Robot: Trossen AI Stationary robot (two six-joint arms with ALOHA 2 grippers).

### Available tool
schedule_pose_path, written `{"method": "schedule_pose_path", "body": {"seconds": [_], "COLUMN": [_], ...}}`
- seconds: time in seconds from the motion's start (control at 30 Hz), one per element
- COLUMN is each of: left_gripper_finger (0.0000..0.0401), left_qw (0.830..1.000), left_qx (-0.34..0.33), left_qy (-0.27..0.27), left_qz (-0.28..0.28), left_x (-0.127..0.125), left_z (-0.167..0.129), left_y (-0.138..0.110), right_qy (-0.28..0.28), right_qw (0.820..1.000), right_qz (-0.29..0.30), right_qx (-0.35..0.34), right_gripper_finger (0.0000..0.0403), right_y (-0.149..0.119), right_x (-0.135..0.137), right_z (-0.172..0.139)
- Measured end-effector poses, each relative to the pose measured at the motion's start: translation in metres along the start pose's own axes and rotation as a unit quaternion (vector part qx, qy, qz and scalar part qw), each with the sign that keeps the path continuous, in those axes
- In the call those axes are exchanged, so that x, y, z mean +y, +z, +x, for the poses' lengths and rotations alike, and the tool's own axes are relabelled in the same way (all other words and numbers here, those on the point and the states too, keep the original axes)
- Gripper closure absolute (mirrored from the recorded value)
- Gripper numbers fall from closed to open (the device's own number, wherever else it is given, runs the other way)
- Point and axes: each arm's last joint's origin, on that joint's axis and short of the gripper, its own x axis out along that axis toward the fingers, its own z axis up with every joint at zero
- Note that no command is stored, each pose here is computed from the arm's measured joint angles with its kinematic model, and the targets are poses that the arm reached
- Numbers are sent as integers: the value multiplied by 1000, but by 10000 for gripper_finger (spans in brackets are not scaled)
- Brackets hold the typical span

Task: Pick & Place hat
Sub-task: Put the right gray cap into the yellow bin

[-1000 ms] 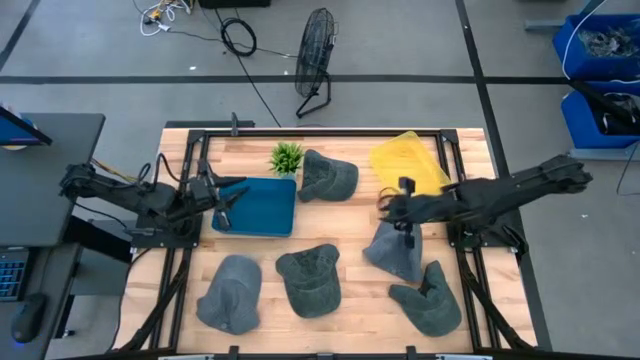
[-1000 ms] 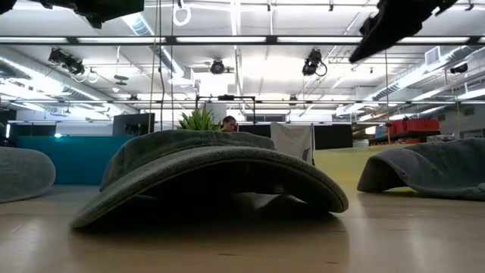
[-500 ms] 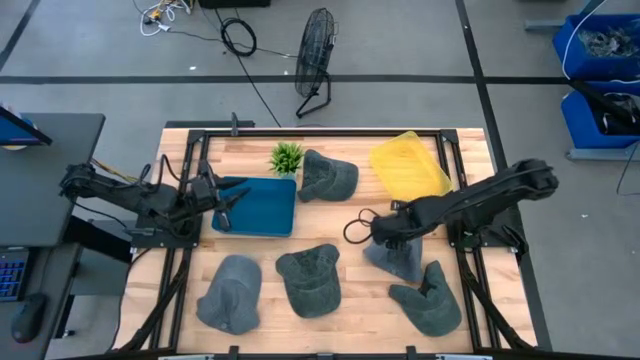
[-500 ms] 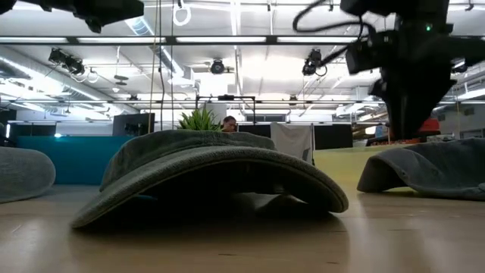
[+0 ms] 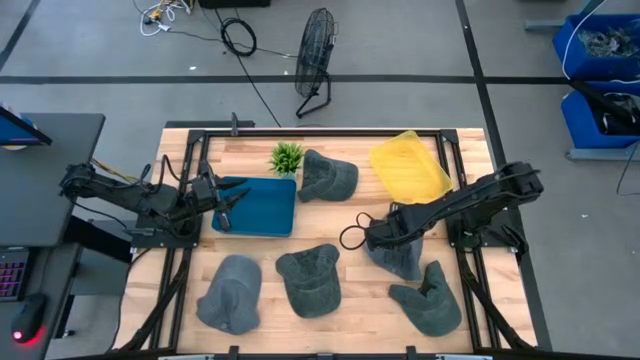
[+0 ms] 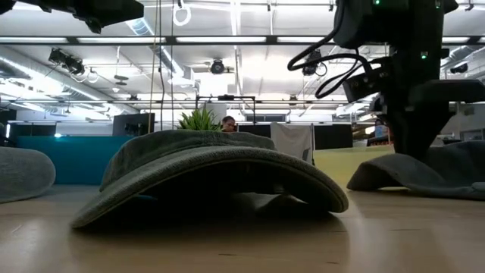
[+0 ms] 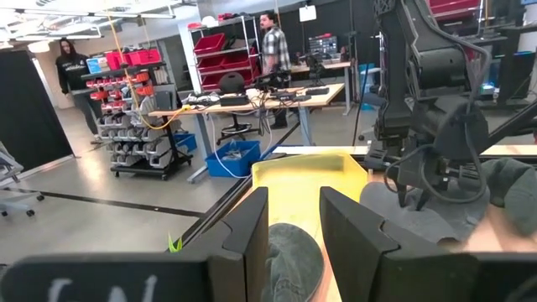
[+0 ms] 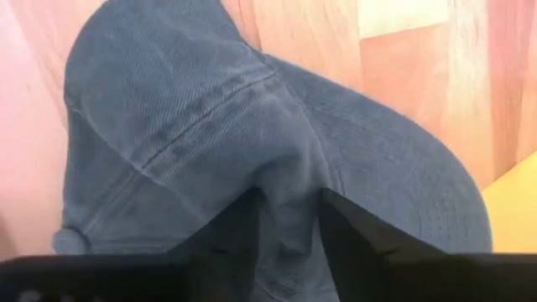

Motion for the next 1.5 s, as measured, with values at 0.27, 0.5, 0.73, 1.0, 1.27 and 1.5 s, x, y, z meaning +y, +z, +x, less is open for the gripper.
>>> {"method": "schedule_pose_path", "body": {"seconds": [0.27,0.5,0.73,1.0,1.27,1.5], "left_gripper_finger": [289,289,289,289,289,289], "left_qw": [1000,1000,1000,1000,1000,1000], "left_qx": [2,5,5,5,4,4], "left_qy": [0,-1,-1,-1,-1,-1], "left_qz": [4,6,2,2,1,1], "left_x": [0,0,0,0,0,0], "left_z": [0,0,0,0,0,0], "left_y": [0,-1,-1,-1,-1,-1], "right_qy": [-24,-33,-104,-285,-342,-314], "right_qw": [999,997,979,930,930,946], "right_qz": [-19,-55,-117,-176,-117,-80], "right_qx": [-14,-38,-133,-151,-60,27], "right_gripper_finger": [389,398,400,400,401,401], "right_y": [1,18,48,49,35,28], "right_x": [0,2,-3,-22,-54,-75], "right_z": [0,-33,-111,-170,-162,-121]}}
